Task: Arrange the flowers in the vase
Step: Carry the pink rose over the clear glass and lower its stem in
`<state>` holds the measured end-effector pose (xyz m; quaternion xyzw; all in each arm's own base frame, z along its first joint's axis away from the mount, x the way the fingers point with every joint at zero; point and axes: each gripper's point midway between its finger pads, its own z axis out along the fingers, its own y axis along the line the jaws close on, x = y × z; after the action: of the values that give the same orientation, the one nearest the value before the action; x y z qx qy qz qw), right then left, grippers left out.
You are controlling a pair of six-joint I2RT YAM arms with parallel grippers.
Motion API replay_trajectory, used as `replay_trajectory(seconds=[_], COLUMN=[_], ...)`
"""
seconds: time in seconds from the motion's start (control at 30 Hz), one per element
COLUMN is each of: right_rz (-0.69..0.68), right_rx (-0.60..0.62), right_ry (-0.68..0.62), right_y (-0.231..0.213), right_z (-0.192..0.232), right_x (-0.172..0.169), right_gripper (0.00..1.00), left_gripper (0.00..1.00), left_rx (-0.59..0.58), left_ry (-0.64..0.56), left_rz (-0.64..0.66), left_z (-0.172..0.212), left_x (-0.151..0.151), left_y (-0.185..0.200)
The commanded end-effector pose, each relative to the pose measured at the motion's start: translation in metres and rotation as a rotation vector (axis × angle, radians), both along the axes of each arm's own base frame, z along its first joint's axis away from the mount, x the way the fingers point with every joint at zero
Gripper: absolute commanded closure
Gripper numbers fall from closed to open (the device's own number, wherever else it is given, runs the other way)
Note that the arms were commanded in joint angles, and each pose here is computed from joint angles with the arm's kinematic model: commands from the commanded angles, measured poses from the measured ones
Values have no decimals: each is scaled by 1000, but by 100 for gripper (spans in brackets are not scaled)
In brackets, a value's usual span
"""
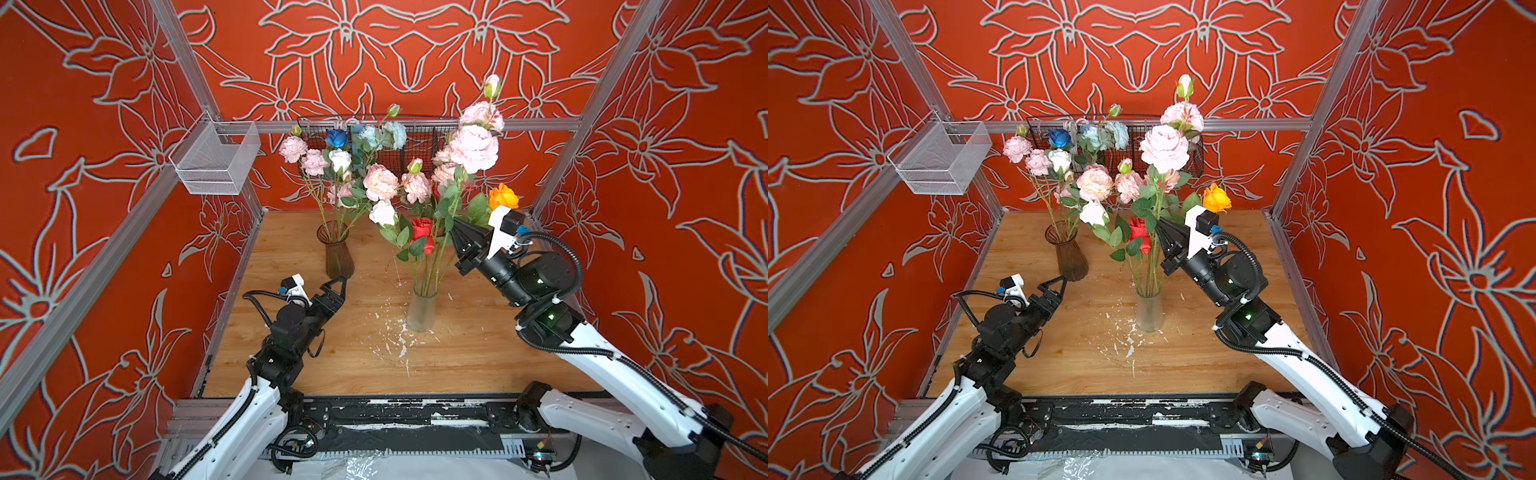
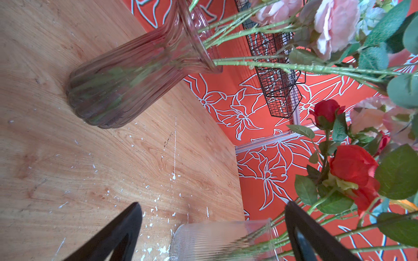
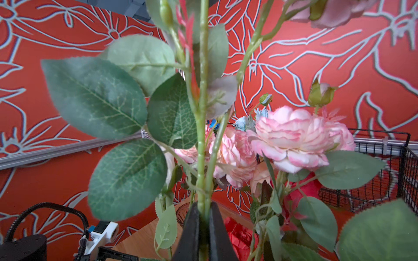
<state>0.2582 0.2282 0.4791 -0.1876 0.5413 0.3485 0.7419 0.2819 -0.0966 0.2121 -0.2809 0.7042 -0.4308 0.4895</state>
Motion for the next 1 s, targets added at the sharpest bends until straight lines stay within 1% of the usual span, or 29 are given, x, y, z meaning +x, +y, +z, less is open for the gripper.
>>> replay_trajectory(seconds=[0.0, 0.17, 0.4, 0.57, 0.7, 0.83, 0.97], right_rz=[14, 0, 3, -18, -38, -12, -12], right_rx=[21, 20, 4, -76, -103, -162, -186], right_ry=[-56, -16, 117, 182, 208, 253, 289], right_y=[0, 5, 4, 5, 3, 10, 10], right_z=[19, 1, -54, -96, -120, -143, -163], right_x=[-8, 5, 9, 12, 15, 14, 13], right_gripper=[100, 100, 100, 100, 100, 100, 100], left_gripper=[2, 2, 2, 2, 2, 2, 2], left_rx=[-21, -20, -16, -19, -19, -19, -16], left_ry=[-65, -62, -51, -37, -26, -35, -35], left_rz=[-12, -15, -2, -19, -28, -27, -22], left_z=[24, 24, 16, 8, 6, 11, 11], left_x=[3, 1, -3, -4, -3, -2, 0], left_y=[-3, -3, 1, -2, -4, -4, -4])
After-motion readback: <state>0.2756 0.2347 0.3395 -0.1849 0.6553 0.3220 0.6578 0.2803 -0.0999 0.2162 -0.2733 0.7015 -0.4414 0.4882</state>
